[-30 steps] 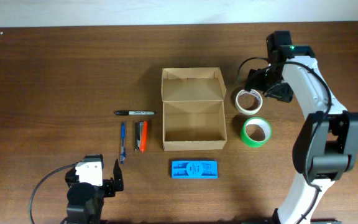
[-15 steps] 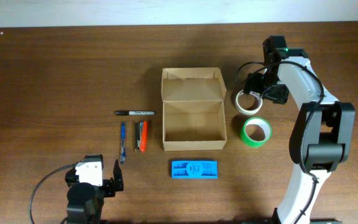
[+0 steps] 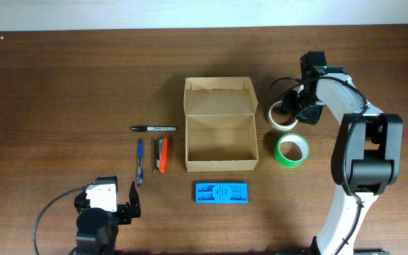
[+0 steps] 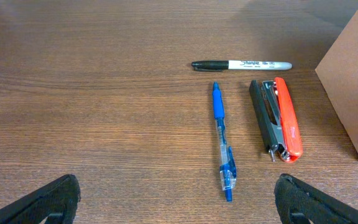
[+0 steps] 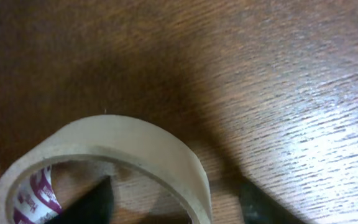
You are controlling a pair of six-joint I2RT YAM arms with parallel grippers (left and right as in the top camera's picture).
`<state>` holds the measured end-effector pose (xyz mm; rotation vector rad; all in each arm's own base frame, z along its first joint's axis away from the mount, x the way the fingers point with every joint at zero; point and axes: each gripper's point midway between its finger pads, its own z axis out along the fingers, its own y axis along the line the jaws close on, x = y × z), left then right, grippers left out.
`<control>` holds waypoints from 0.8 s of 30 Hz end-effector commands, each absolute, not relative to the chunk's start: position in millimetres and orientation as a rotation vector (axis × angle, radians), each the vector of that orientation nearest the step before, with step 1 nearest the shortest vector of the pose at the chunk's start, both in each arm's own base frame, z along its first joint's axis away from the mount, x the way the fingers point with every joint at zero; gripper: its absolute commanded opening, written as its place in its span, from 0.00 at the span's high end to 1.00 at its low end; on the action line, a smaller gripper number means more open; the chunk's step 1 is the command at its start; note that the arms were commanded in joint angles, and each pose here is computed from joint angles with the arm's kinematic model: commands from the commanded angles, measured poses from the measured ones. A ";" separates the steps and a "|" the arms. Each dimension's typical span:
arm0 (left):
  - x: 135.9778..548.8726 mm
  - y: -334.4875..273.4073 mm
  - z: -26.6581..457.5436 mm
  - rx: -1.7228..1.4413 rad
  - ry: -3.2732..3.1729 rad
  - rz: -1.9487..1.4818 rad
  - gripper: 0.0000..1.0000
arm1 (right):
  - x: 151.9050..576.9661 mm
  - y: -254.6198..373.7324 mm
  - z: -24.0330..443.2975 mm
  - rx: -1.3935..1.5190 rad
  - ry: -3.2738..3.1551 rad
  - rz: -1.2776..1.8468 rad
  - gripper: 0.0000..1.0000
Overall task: Pack container
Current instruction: 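Reach the right gripper to the white tape roll and grasp its rim, then carry the white tape roll into the box and release it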
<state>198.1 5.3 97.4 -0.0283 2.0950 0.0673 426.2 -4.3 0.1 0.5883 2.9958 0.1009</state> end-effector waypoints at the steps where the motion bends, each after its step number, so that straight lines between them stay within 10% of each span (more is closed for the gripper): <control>1: 198.3 8.1 97.0 -0.018 2.090 0.094 0.00 | 418.2 0.2 -12.0 0.624 3.026 0.145 0.65; 5: 198.3 8.1 97.1 -0.018 2.090 0.094 0.01 | 419.0 -0.2 -10.1 0.623 3.022 0.144 0.96; 24: 198.3 8.1 97.0 -0.018 2.090 0.094 0.00 | 447.3 30.6 177.1 0.017 2.784 0.132 0.96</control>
